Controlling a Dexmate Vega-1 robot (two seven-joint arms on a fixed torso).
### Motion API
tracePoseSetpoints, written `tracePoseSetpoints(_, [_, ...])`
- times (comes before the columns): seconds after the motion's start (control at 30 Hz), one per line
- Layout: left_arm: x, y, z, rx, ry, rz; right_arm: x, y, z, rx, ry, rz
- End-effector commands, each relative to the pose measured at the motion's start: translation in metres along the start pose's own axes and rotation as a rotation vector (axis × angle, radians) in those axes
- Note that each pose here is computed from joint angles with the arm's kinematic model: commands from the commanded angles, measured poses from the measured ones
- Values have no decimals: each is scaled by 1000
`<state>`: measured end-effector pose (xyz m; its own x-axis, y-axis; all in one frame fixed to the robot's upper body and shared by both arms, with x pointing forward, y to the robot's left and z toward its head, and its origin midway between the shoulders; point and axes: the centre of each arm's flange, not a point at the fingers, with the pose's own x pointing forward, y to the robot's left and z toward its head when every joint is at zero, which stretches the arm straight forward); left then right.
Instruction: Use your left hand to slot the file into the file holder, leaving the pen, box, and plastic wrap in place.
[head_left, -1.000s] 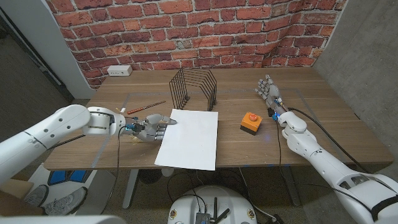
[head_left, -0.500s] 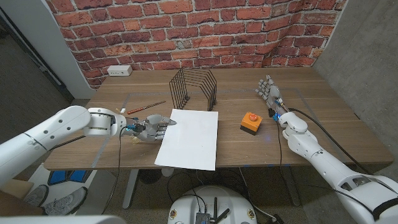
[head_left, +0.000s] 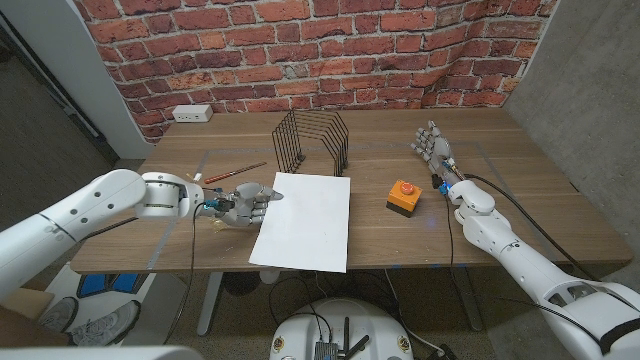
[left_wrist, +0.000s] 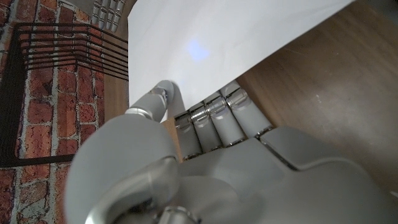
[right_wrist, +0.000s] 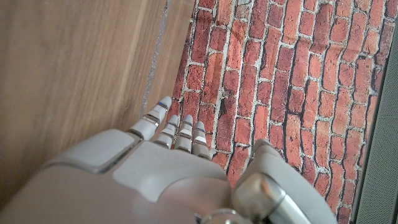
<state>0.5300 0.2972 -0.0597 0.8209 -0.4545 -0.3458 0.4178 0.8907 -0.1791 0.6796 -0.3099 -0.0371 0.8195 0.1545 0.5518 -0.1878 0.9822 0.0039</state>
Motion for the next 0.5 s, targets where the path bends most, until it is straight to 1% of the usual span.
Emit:
tracePoseSetpoints(0.03, [-2,-3,7,29,-5,15,1,-2,1,1,-4,1])
tracePoseSetpoints(0.27, [-4,-5,15,64,-17,17,0,-3,1,2,-5,2])
tracePoseSetpoints(0.5, [-5,-6,16,78,-23,14,0,-3,2,3,-8,2])
